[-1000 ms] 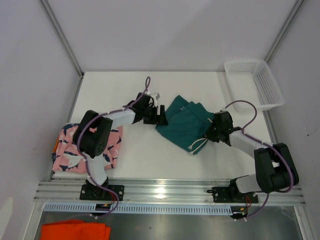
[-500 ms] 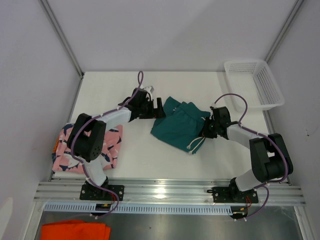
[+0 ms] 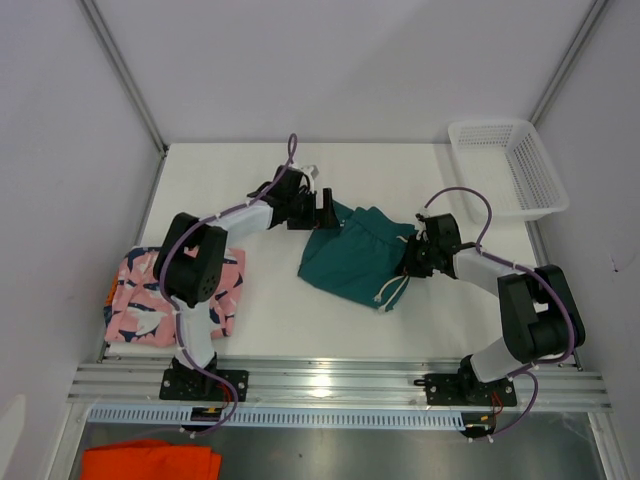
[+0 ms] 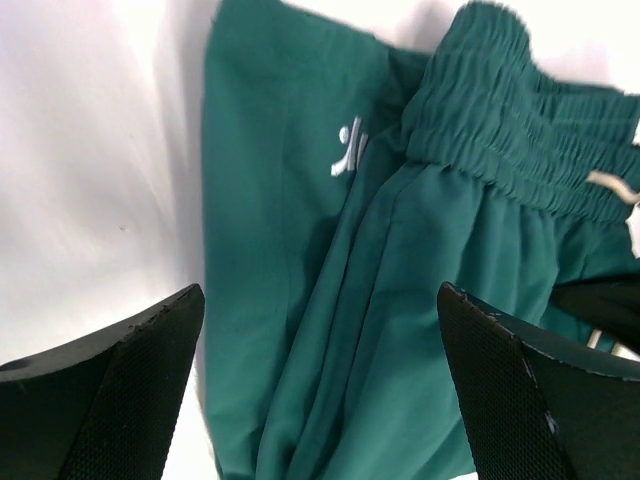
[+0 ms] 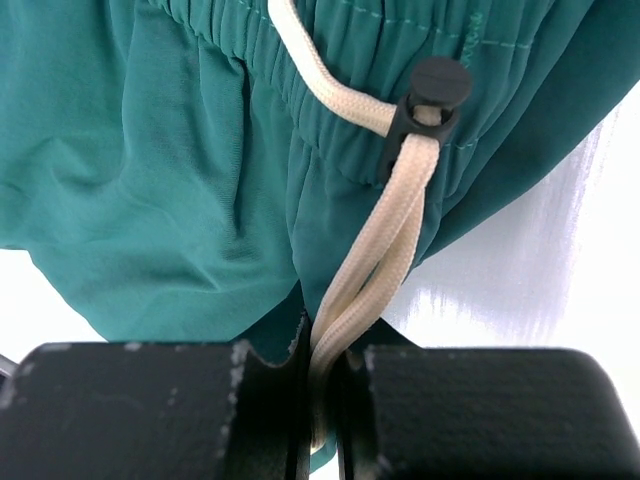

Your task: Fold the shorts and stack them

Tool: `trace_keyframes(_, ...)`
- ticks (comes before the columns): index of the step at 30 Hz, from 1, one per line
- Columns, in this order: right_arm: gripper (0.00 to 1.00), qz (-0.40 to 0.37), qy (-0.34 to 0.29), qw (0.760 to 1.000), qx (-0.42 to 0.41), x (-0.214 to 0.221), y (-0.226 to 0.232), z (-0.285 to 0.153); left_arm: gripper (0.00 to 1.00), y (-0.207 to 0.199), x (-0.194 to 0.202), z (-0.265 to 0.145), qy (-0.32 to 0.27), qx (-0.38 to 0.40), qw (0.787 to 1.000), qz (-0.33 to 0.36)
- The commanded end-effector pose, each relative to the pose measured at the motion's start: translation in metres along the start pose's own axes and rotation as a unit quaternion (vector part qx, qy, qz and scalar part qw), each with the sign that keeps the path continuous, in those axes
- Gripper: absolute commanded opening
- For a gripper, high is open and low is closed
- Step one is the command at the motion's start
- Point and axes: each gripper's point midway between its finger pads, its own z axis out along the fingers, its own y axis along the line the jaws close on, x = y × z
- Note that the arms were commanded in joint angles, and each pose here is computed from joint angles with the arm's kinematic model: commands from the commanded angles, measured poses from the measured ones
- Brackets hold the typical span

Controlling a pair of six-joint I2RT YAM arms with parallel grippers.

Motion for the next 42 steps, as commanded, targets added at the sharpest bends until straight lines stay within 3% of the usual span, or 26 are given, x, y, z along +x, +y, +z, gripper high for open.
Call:
trace_keyframes(1, 0.08, -0.013, 0.0, 1.0, -0.016, -0.007, 0.007, 0.002, 0.99, -0.016, 0.011, 0.0, 0.02, 0.041, 0.999, 0.017)
trace_keyframes(7, 0.08, -0.01, 0.001, 1.0, -0.02, -0.007, 0.008, 0.004, 0.99, -0.014, 0.02, -0.003, 0.019, -0.004, 0.999, 0.051)
trace_keyframes(15, 0.08, -0.009, 0.002, 1.0, -0.022, -0.005, 0.008, 0.004, 0.99, 0.002, 0.041, 0.003, 0.04, -0.025, 0.998, 0.046)
trace_keyframes(20, 0.08, -0.009, 0.004, 1.0, -0.022, -0.004, 0.007, 0.005, 0.99, 0.006, 0.036, -0.008, 0.012, -0.038, 0.998, 0.05)
trace_keyframes(25, 0.08, -0.006, 0.003, 1.0, -0.027, -0.004, 0.009, 0.005, 0.99, 0.022, 0.043, -0.006, 0.026, -0.063, 0.997, 0.039)
trace_keyframes(29, 0.08, -0.01, 0.004, 1.0, -0.027, -0.003, 0.009, 0.004, 0.99, 0.007, 0.031, -0.015, -0.005, 0.023, 1.0, 0.008)
trace_keyframes(38, 0.07, -0.009, 0.005, 0.999, -0.037, -0.003, 0.012, 0.004, 0.99, 0.031, 0.021, -0.024, -0.011, 0.004, 1.0, -0.006)
trace_keyframes(42, 0.08, -0.011, 0.006, 0.999, -0.038, -0.003, 0.013, 0.003, 0.99, 0.029, 0.027, -0.02, -0.006, 0.04, 0.999, -0.008)
